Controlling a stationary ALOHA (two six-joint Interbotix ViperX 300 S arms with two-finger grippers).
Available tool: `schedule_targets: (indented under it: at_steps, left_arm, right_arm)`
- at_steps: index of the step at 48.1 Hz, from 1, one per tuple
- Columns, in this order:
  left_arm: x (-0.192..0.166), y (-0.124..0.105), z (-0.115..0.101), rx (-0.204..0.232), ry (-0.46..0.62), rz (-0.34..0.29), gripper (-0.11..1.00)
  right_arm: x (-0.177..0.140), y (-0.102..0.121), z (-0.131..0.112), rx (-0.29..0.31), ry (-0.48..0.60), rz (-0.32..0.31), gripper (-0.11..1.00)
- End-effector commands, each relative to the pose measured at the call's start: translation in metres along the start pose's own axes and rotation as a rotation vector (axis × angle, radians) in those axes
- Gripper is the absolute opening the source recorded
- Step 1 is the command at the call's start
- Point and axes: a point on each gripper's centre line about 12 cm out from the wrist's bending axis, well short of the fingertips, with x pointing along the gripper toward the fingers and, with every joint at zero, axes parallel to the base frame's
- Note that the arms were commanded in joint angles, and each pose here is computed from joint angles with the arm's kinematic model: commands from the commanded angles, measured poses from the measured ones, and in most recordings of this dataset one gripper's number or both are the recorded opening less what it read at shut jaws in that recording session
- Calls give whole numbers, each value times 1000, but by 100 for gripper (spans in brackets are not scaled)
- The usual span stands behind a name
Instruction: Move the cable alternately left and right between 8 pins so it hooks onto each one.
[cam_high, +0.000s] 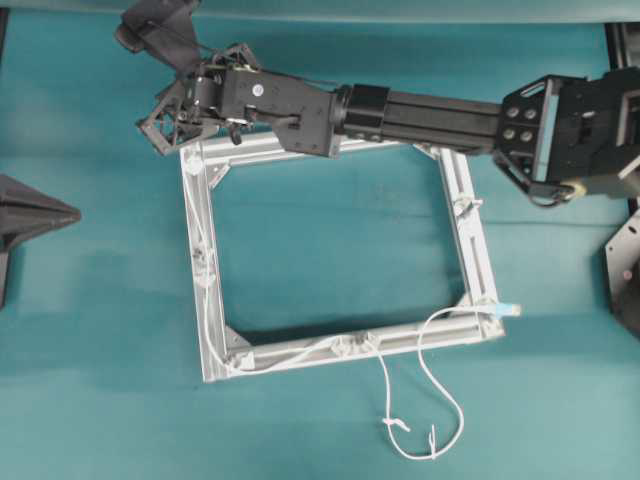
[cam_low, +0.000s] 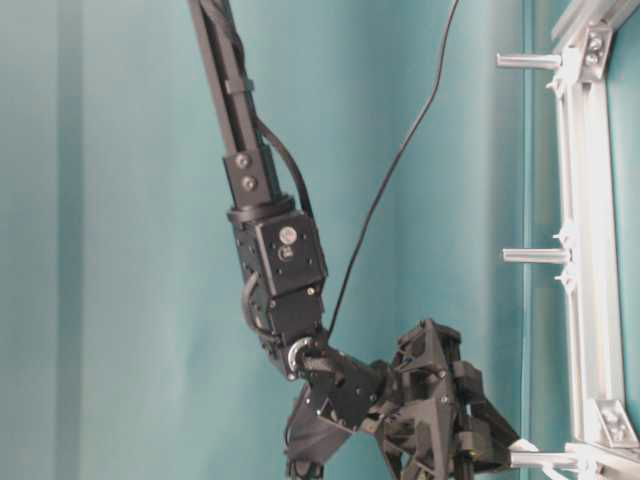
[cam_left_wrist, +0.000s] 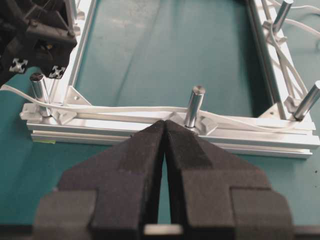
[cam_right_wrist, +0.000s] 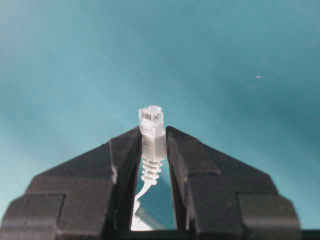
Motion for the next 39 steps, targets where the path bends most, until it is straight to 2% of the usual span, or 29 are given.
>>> schedule_targets:
  at_steps: [1,10,19,24,39]
  left_arm:
    - [0,-1,9,-5,-15,-4,0]
    - [0,-1,6,-7,-9,-3,0]
    - [0,-1,5,-5,-7,-3,0]
    - [0,-1,6,-5,-10,-3,0]
    - [0,-1,6,-5,-9,-3,0]
  right_arm:
    - [-36,8,16,21,-45,33,19]
    - [-50,9,-6,5,-24,51,19]
    - [-58,0,-28,49,6,49,19]
    - [-66,0,-36,58,1,74,19]
    - [-72,18,-64,-2,4,137,19]
